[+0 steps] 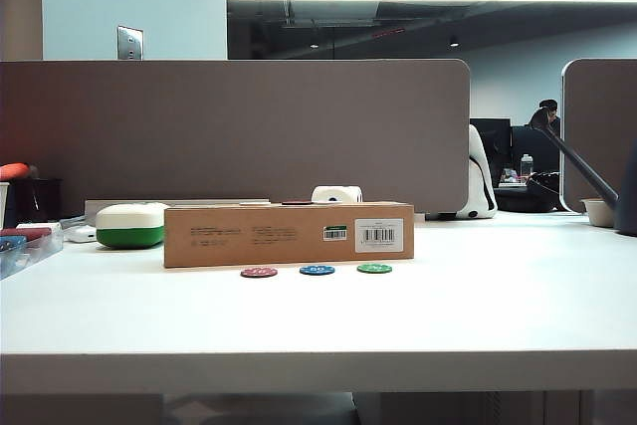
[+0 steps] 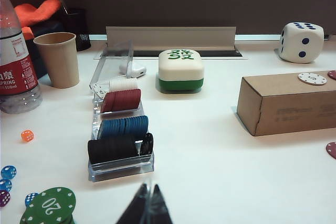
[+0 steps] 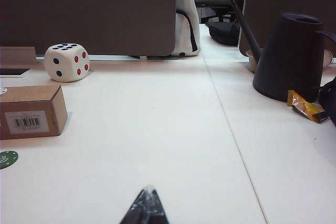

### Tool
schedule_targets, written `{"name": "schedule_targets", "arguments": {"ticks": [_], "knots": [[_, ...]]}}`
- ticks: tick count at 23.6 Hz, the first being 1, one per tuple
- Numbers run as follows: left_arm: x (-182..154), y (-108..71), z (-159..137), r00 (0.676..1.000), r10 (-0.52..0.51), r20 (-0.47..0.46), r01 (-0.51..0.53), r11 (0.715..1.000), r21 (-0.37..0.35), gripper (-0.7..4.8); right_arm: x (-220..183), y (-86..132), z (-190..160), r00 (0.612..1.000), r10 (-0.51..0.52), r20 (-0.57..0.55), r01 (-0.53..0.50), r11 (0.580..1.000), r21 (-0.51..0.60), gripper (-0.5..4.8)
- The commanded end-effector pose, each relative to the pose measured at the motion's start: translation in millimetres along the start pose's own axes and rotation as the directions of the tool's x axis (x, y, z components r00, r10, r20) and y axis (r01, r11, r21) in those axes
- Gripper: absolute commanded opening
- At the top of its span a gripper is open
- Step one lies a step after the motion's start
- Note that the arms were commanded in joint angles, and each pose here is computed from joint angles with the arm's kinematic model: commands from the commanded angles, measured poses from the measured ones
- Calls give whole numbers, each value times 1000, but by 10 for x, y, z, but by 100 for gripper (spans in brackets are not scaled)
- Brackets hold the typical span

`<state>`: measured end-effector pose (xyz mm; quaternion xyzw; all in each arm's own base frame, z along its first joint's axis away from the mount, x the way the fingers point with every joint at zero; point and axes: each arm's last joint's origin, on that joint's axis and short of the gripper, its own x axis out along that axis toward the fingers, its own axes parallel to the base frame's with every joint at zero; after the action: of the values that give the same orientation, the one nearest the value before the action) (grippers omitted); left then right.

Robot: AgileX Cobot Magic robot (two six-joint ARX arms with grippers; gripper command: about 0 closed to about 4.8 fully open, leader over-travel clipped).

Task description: Push the chip, whose value equals the sum of all the chip values on the rectangular box, forward next to the box.

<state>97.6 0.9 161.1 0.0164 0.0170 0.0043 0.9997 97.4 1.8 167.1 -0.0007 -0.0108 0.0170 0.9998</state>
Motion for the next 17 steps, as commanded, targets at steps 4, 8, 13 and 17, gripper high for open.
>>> {"name": "schedule_targets", "arguments": {"ticks": [4, 8, 13, 17], "knots": [[-3, -2, 29, 1000, -5, 18, 5, 1000, 4, -5, 1, -2, -4, 1000, -2, 8, 2, 1000, 1, -5], [-3, -2, 30, 1000, -5, 20, 5, 1000, 4, -5, 1, -2, -4, 1000, -2, 8, 2, 1000, 1, -5], [-15, -10, 110, 1000, -17, -27, 17, 1000, 4, -5, 1, -2, -3, 1000, -3, 9, 3, 1000, 1, -5], [77, -112, 458, 985, -124, -116, 126, 992, 7, -5, 1, -2, -3, 1000, -3, 9, 3, 1000, 1, -5]]}}
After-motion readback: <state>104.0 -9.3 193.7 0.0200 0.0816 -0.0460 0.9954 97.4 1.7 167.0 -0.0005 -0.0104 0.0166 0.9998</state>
